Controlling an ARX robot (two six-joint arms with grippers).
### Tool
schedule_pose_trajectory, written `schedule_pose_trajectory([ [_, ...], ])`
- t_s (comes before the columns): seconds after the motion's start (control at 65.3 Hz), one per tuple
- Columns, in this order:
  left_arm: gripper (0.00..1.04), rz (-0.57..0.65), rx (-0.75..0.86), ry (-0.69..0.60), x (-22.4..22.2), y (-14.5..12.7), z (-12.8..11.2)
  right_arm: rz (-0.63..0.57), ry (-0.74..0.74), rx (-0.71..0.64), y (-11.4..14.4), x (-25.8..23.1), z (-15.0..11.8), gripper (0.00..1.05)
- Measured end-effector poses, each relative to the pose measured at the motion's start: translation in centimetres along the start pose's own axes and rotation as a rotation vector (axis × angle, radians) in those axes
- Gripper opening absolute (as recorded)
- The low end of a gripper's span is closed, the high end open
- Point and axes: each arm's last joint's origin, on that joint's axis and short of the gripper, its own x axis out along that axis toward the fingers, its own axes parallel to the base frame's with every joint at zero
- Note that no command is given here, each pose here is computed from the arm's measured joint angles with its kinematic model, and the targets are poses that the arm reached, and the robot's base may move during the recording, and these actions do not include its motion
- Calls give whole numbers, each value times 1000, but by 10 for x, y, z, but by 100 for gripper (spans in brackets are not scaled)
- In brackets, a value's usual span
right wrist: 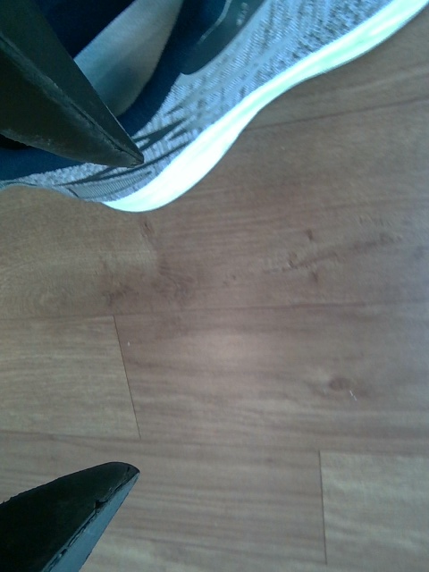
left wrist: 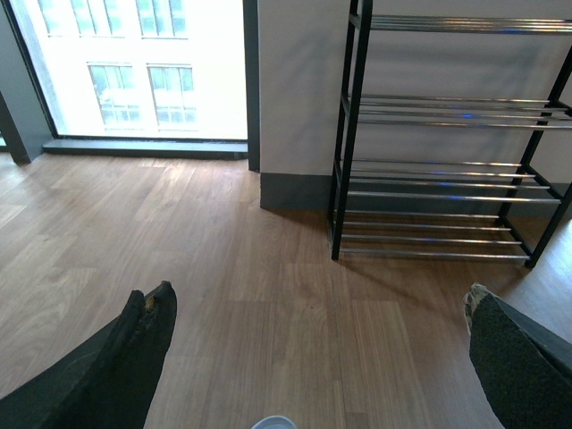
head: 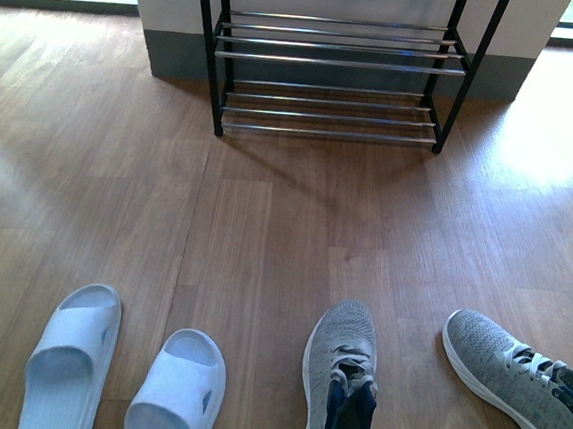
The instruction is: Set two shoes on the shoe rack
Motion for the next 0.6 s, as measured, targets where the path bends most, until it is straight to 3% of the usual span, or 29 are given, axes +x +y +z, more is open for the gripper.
schedule_pose_trajectory([
  [0.306, 95, 0, 0, 0, 0, 0, 0, 180, 48, -96, 9, 22, 0, 96],
  [0.597, 95, 0, 0, 0, 0, 0, 0, 220, 49, -133, 19, 37, 4, 96],
])
